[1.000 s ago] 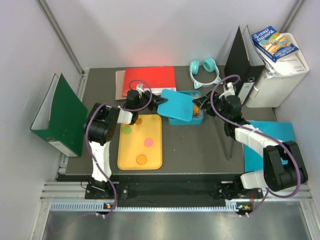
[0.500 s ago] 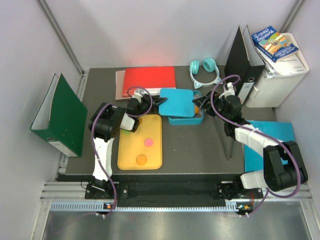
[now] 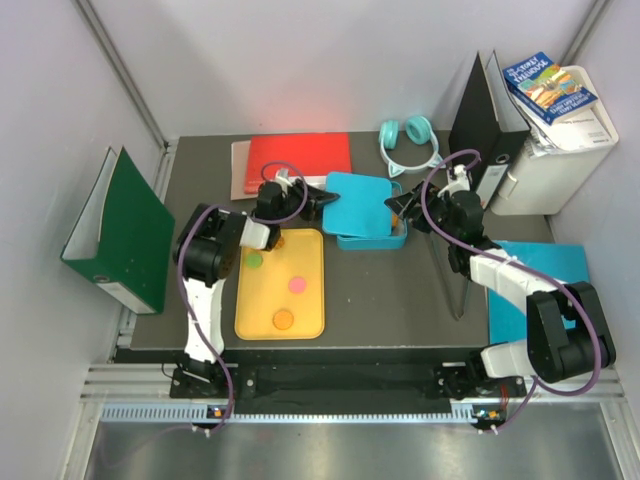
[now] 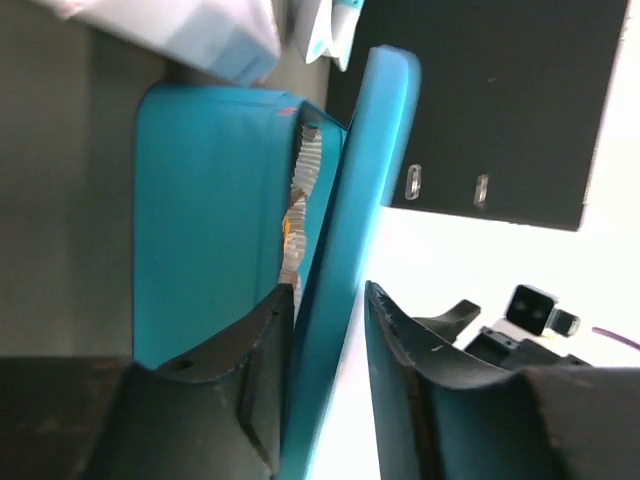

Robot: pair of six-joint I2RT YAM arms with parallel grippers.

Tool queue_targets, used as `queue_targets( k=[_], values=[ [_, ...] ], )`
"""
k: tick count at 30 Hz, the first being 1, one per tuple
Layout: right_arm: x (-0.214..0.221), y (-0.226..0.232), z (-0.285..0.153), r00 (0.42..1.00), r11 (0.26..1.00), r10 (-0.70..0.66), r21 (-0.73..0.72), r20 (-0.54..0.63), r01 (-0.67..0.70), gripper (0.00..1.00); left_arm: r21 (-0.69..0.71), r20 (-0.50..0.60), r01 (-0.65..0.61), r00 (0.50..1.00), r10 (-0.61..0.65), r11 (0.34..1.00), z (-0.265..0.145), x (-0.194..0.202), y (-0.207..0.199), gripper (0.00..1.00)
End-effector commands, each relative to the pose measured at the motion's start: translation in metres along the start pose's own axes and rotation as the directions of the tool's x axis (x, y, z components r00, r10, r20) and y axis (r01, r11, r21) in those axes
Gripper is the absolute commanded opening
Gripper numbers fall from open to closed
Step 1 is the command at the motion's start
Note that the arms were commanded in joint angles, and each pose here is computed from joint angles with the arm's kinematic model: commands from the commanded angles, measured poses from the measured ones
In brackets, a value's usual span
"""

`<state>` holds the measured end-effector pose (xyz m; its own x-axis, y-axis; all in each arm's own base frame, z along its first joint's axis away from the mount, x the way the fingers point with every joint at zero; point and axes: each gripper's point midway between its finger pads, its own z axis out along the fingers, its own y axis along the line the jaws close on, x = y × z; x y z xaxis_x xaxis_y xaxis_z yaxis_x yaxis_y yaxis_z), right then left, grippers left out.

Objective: Pack the cookies

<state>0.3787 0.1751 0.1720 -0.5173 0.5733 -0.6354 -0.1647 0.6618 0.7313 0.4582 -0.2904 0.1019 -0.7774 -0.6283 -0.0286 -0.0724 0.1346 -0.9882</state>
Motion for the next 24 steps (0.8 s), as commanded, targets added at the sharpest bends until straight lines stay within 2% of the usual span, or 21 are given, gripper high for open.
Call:
queue_targets(
  k=[1, 3, 4, 5, 6, 7, 8, 16, 21, 24],
  values=[
    [-0.007, 0.002, -0.001, 0.999, 1.0, -0.014, -0.02, 0.029, 0.015, 0.78, -0.138, -0.06, -0.145, 0.989, 0.138, 0.98, -0.004, 0.002, -0.005, 0.42],
    [-0.008, 0.003, -0.001, 0.999, 1.0, -0.013, -0.023, 0.031, 0.014, 0.78, -0.167, -0.07, -0.19, 0.981, 0.181, 0.967, -0.002, -0.002, -0.015, 0.45],
    [-0.008, 0.003, -0.001, 0.999, 1.0, -0.014, -0.025, 0.031, 0.014, 0.78, -0.255, -0.091, -0.209, 0.977, 0.192, 0.944, -0.007, -0.003, 0.002, 0.47],
    [-0.007, 0.003, -0.001, 1.0, 1.0, -0.011, -0.024, 0.027, 0.012, 0.78, -0.272, -0.095, -0.235, 0.971, 0.217, 0.933, -0.004, -0.008, -0.006, 0.5],
    [-0.007, 0.003, -0.001, 1.0, 1.0, -0.011, -0.026, 0.029, 0.011, 0.78, -0.303, -0.103, -0.249, 0.968, 0.228, 0.92, -0.005, -0.01, -0.004, 0.58],
    [-0.007, 0.003, -0.001, 1.0, 1.0, -0.011, -0.026, 0.029, 0.011, 0.78, -0.368, -0.138, -0.265, 0.963, 0.23, 0.891, -0.012, -0.007, 0.01, 0.62],
    [-0.007, 0.003, -0.001, 1.0, 1.0, -0.009, -0.027, 0.028, 0.01, 0.78, -0.38, -0.13, -0.286, 0.958, 0.256, 0.879, -0.01, -0.014, 0.004, 0.64],
    [-0.007, 0.004, -0.002, 1.0, 1.0, -0.009, -0.028, 0.029, 0.01, 0.78, -0.532, -0.162, -0.35, 0.936, 0.313, 0.771, -0.03, -0.024, 0.026, 0.68],
    [-0.008, 0.004, -0.003, 0.999, 1.0, -0.014, -0.026, 0.032, 0.015, 0.78, -0.584, -0.144, -0.381, 0.917, 0.371, 0.716, -0.04, -0.036, 0.023, 0.69],
    [-0.008, 0.003, -0.003, 0.999, 1.0, -0.017, -0.022, 0.033, 0.017, 0.78, -0.585, -0.13, -0.397, 0.907, 0.401, 0.708, -0.042, -0.04, 0.014, 0.69]
  ],
)
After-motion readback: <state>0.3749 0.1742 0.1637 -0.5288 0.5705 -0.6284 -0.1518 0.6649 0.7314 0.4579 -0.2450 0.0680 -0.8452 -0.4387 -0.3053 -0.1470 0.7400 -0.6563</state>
